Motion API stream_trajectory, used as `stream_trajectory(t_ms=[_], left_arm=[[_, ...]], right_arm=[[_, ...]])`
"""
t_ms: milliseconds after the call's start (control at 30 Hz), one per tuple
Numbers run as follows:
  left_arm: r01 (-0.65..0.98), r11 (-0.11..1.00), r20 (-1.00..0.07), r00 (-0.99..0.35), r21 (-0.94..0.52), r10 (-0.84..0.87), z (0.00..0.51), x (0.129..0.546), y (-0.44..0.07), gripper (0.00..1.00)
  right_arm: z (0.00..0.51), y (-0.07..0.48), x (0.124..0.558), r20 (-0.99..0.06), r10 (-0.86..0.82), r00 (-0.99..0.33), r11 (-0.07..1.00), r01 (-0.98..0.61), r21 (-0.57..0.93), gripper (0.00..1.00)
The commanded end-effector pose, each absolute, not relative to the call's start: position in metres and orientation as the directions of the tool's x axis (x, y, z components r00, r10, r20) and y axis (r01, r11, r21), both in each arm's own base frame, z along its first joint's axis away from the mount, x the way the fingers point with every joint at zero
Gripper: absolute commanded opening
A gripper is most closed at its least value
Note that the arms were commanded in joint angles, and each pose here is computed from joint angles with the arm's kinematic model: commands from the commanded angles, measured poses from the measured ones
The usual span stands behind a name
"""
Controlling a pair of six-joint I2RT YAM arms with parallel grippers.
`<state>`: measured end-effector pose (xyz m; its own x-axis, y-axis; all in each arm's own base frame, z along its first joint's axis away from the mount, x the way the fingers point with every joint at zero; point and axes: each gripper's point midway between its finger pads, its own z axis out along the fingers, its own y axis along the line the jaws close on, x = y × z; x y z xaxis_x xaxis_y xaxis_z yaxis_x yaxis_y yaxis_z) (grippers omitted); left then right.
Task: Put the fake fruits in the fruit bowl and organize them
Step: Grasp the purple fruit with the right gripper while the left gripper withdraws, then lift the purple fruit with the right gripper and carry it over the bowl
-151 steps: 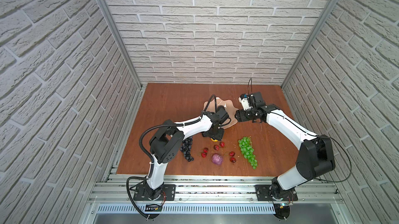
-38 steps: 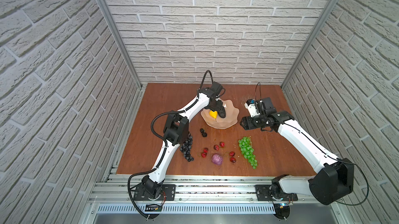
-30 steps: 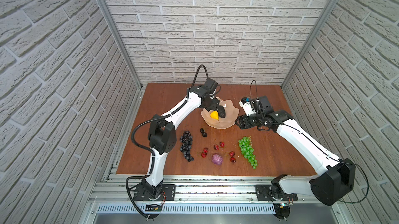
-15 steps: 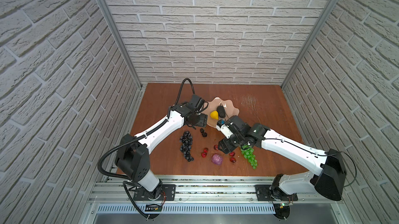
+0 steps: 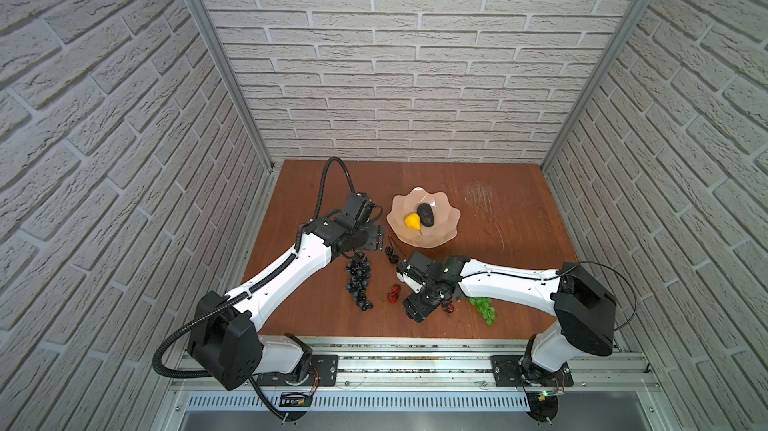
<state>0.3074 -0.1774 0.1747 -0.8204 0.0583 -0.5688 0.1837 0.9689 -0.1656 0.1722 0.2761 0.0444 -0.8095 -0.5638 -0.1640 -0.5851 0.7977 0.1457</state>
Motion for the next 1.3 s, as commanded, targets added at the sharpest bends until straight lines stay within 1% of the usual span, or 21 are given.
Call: stream_trajectory(t_ms=[0,67,167,300,433,567,667,800,900,1000,1133,1267], left_arm=[[0.163,0.972,-0.590,-0.807,-0.166,0.034,0.177,0.312,-0.172,0.79],[0.164,0.972,-0.584,-0.811,-0.166,0.037,0.175,0.311,-0.173,0.79],[0.159,0.972,-0.579,-0.815,-0.173,0.031,0.174,0.311,-0.173,0.79],[0.156,0.973,-0.575,-0.818,-0.172,0.030,0.172,0.311,-0.173,0.79],[0.156,0.973,-0.571,-0.821,-0.171,0.031,0.171,0.313,-0.174,0.79],[0.155,0.974,-0.574,-0.818,-0.163,0.035,0.172,0.315,-0.174,0.79],[0.144,0.978,-0.583,-0.812,-0.153,0.028,0.174,0.317,-0.171,0.79],[0.121,0.983,-0.599,-0.801,-0.140,0.014,0.175,0.318,-0.163,0.79],[0.107,0.985,-0.606,-0.795,-0.138,0.001,0.177,0.317,-0.157,0.79],[0.076,0.989,-0.618,-0.786,-0.128,-0.020,0.177,0.313,-0.147,0.79],[0.037,0.987,-0.611,-0.789,-0.154,-0.066,0.173,0.306,-0.137,0.79],[0.008,0.987,-0.601,-0.794,-0.158,-0.090,0.166,0.298,-0.129,0.79]], right_arm=[[0.035,0.279,0.177,-0.168,-0.579,-0.798,0.791,-0.600,0.121,0.76],[0.031,0.279,0.177,-0.161,-0.588,-0.793,0.787,-0.607,0.113,0.75],[0.028,0.279,0.177,-0.154,-0.594,-0.790,0.784,-0.611,0.110,0.68],[0.027,0.278,0.176,-0.151,-0.593,-0.791,0.785,-0.610,0.112,0.61],[0.033,0.276,0.176,-0.164,-0.591,-0.790,0.785,-0.610,0.108,0.52],[0.048,0.273,0.177,-0.187,-0.589,-0.786,0.785,-0.612,0.100,0.49],[0.073,0.275,0.182,-0.223,-0.575,-0.787,0.786,-0.607,0.115,0.48],[0.121,0.273,0.207,-0.295,-0.577,-0.762,0.781,-0.620,0.072,0.48],[0.150,0.266,0.235,-0.331,-0.587,-0.739,0.781,-0.624,0.008,0.48],[0.173,0.263,0.266,-0.384,-0.569,-0.727,0.787,-0.617,0.001,0.48],[0.183,0.257,0.304,-0.420,-0.540,-0.730,0.809,-0.588,-0.018,0.48],[0.174,0.251,0.333,-0.425,-0.522,-0.740,0.825,-0.565,-0.031,0.48]])
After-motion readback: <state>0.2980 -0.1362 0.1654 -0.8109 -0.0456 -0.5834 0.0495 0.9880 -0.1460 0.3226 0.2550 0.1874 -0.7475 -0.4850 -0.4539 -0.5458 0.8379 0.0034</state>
